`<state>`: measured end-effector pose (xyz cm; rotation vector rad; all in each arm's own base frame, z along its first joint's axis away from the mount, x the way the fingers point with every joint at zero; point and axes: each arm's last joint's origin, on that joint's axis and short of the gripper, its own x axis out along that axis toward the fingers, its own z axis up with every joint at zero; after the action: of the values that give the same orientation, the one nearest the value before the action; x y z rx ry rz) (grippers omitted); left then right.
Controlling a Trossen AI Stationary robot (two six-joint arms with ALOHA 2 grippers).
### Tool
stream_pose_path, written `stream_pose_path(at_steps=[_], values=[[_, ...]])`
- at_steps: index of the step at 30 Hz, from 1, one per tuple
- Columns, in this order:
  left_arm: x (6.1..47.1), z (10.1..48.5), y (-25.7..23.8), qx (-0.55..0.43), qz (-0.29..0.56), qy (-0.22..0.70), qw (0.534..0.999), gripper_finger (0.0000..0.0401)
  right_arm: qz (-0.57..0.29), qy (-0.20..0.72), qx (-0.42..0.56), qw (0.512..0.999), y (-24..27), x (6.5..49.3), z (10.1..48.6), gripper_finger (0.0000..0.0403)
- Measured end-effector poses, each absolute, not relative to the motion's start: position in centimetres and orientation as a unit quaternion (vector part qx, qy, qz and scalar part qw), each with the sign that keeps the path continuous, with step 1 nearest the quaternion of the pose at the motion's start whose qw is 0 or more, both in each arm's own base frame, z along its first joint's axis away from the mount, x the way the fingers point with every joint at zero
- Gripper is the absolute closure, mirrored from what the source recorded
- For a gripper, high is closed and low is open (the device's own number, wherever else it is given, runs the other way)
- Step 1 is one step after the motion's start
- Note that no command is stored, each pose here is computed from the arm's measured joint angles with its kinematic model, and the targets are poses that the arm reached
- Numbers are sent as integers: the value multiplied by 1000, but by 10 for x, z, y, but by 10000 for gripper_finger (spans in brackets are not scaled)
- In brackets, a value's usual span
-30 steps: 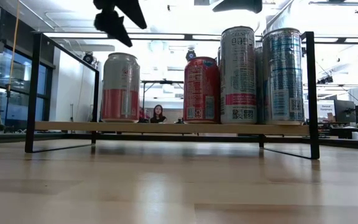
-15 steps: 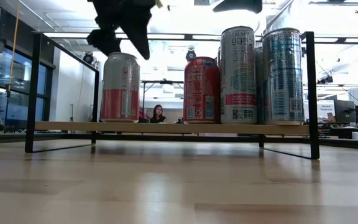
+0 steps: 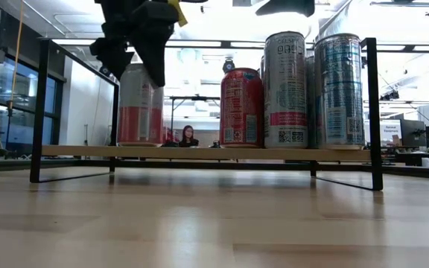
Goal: Place canned beverage on shelf
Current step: Put the pink soda can on the shelf
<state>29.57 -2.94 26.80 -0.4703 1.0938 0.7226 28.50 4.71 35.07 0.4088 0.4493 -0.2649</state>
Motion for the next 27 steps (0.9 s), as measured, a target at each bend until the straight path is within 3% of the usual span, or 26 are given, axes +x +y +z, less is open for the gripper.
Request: stream_pose_path(at_steps=[6, 16, 22, 27], values=[[295, 268, -30, -213, 329, 507, 768, 60, -129, 221, 197, 946, 47, 285, 351, 4], [292, 268, -31, -204, 314, 529, 762, 195, -130, 222, 197, 946, 47, 285, 351, 4], [298, 272, -19, -102, 261, 543, 792, 197, -135, 220, 195, 946, 47, 285, 351, 4], [316, 280, 3, -22, 168, 508, 845, 195, -142, 219, 203, 944, 46, 285, 350, 4]])
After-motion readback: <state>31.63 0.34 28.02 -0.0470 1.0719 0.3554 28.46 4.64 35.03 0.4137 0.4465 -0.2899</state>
